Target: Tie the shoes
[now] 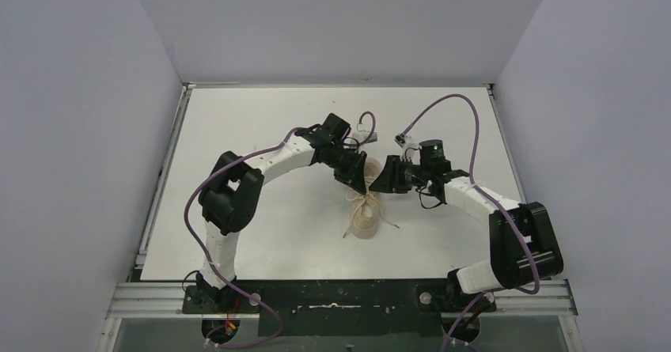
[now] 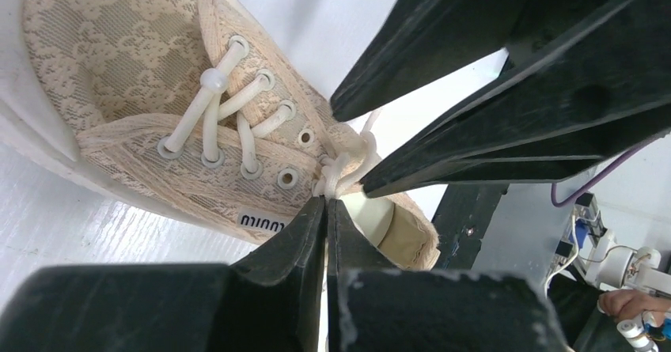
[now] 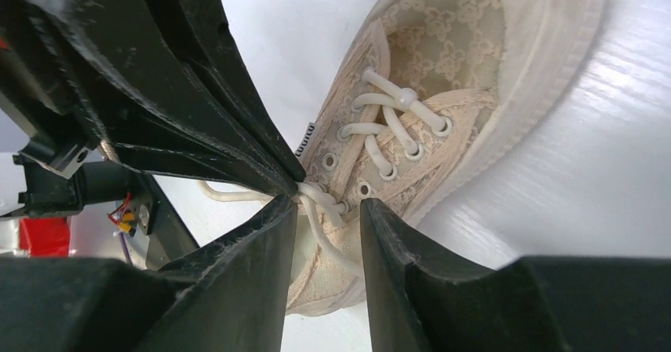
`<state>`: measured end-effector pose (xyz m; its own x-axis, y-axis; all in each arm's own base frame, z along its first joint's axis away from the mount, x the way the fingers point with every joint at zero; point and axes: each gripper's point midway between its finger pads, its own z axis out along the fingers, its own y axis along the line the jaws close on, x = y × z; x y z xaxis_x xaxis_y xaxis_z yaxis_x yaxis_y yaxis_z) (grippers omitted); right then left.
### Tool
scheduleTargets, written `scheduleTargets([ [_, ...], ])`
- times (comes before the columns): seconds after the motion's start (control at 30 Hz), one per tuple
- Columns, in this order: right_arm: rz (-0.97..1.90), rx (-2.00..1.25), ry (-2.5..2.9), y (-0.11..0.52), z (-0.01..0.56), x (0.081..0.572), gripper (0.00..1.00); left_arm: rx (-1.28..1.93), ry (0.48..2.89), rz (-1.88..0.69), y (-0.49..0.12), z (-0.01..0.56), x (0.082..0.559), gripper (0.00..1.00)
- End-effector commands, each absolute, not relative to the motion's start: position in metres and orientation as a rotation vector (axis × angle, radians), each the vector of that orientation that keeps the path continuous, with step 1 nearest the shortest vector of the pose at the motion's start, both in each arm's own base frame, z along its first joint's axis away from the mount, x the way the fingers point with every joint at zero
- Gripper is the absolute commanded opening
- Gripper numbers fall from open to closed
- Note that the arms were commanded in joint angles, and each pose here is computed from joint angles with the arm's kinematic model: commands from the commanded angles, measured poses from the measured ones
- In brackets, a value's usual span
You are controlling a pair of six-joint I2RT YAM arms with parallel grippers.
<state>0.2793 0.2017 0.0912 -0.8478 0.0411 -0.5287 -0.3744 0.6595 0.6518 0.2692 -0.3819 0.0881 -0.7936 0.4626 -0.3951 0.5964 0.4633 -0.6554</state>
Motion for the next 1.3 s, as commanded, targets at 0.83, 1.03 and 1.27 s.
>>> scheduleTargets([
  [0.83,1.186,-0.371,2.229,0.218,0.101,0.292,0.00,0.949,2.394,-1.337,-0.391,0.128,0.275,0.19],
  [1.03,1.181,-0.374,2.206,0.217,0.109,0.294,0.00,0.956,2.427,-1.340,-0.387,0.116,0.269,0.25],
  [1.27,1.194,-0.376,2.201,0.218,0.111,0.293,0.00,0.965,2.451,-1.275,-0.385,0.107,0.273,0.16],
])
